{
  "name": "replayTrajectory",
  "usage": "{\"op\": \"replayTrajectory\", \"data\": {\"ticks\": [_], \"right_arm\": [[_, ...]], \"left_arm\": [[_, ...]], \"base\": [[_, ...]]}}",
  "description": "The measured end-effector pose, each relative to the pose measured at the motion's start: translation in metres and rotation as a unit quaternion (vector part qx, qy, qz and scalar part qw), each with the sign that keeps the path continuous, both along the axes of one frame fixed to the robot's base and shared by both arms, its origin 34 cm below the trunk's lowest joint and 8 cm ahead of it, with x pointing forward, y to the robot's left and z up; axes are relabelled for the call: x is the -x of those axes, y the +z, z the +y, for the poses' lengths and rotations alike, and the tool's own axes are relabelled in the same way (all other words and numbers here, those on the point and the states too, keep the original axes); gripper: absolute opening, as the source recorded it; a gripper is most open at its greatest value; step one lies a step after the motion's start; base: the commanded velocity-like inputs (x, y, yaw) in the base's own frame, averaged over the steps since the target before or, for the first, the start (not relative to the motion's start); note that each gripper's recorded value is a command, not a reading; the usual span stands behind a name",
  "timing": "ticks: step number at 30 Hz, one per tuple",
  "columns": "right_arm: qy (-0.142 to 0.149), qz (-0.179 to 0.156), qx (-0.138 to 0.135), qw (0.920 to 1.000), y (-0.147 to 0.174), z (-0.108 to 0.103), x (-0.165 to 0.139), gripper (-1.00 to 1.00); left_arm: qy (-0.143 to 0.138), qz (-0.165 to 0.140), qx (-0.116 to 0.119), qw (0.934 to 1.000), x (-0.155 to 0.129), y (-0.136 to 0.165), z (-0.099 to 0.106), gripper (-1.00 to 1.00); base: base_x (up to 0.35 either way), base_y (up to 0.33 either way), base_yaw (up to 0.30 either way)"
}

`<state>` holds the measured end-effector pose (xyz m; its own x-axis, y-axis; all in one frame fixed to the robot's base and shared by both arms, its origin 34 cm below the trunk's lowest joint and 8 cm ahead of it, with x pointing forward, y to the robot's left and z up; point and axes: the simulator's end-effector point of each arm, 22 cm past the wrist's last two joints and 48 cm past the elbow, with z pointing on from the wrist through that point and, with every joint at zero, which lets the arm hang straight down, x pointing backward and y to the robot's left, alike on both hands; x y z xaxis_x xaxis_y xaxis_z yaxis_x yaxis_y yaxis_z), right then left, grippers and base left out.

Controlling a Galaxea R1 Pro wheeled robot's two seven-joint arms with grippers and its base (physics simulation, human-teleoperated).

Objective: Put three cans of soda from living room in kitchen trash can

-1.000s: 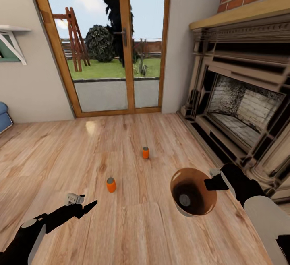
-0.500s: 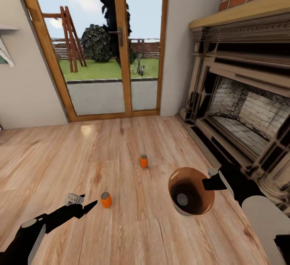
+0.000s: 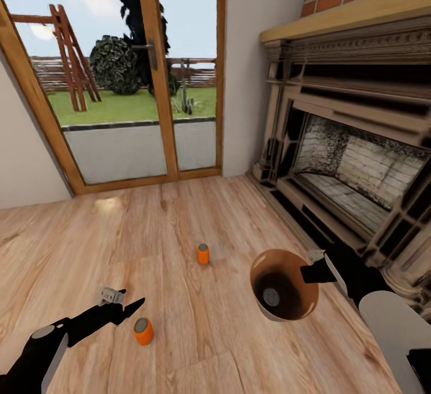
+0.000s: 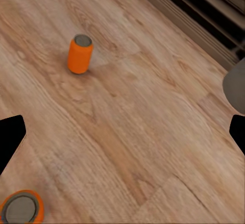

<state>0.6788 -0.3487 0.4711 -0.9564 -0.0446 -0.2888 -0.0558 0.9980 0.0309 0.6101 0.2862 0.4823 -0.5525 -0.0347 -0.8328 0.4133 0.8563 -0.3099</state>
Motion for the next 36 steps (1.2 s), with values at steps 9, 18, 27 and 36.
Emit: {"op": "replayTrajectory", "data": {"ticks": [9, 18, 27, 36], "right_arm": [[0.002, 0.001, -0.006, 1.0000, -0.001, 0.008, 0.000, -1.00], [0.002, 0.001, -0.004, 1.0000, -0.002, 0.011, -0.001, -1.00], [0.001, 0.001, -0.007, 1.0000, -0.002, 0.013, -0.001, -1.00], [0.002, 0.000, -0.002, 1.0000, -0.002, 0.011, -0.001, -1.00]], "left_arm": [[0.000, -0.001, 0.000, 1.0000, 0.000, 0.000, 0.000, 1.00], [0.001, 0.000, 0.000, 1.0000, 0.000, 0.000, 0.000, 1.00], [0.003, 0.000, -0.002, 1.0000, -0.001, -0.001, 0.001, 1.00], [0.004, 0.002, -0.005, 1.0000, -0.001, -0.002, 0.001, 1.00]], "base": [[0.241, 0.139, -0.052], [0.056, 0.145, -0.002], [0.003, 0.142, 0.000], [0.000, 0.022, 0.000]]}}
